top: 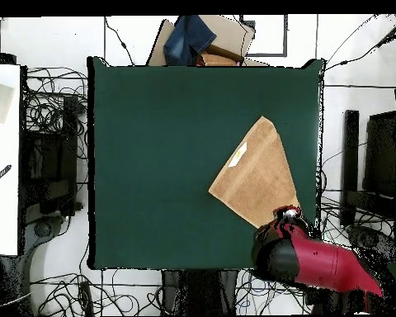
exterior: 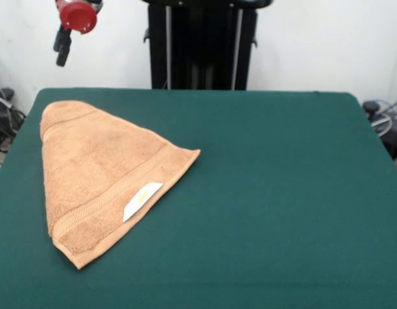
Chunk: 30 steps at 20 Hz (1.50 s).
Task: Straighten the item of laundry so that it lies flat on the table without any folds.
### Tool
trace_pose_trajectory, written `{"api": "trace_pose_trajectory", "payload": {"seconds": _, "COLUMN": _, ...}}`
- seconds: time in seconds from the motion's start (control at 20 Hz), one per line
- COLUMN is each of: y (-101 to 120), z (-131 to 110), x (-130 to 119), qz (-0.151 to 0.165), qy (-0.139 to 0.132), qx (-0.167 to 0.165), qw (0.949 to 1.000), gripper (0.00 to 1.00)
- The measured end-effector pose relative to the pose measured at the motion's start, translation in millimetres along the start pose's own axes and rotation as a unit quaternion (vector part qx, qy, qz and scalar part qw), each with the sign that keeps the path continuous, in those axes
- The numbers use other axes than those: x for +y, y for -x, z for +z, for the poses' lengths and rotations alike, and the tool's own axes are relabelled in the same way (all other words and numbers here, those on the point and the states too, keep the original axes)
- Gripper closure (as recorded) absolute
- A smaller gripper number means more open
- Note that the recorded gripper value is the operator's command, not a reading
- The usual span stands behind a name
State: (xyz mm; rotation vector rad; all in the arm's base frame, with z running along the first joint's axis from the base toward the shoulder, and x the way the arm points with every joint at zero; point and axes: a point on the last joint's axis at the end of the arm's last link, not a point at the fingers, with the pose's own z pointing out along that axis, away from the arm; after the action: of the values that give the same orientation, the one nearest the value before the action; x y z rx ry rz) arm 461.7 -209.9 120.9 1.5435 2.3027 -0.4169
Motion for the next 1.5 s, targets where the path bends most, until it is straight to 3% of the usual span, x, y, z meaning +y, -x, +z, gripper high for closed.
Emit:
{"api": "trace_pose_trajectory", "payload": {"seconds": 0.2, "y": 12.2, "z": 0.6, "x": -4.5, "qz": -0.014, "qy": 0.001, "qx": 0.009, "qw": 0.9999, "gripper": 0.00}}
{"api": "trace_pose_trajectory", "payload": {"seconds": 0.4, "y": 29.5, "z": 2.9, "x": -18.1, "qz": -0.073, "qy": -0.004, "qx": 0.009, "qw": 0.9973, "gripper": 0.00}}
{"api": "trace_pose_trajectory", "payload": {"seconds": 0.65, "y": 32.2, "z": 2.8, "x": -26.0, "qz": -0.158, "qy": -0.006, "qx": 0.002, "qw": 0.9874, "gripper": 0.00}}
{"api": "trace_pose_trajectory", "payload": {"seconds": 1.5, "y": 20.8, "z": 7.3, "x": -16.3, "qz": -0.172, "qy": 0.008, "qx": 0.016, "qw": 0.9850, "gripper": 0.00}}
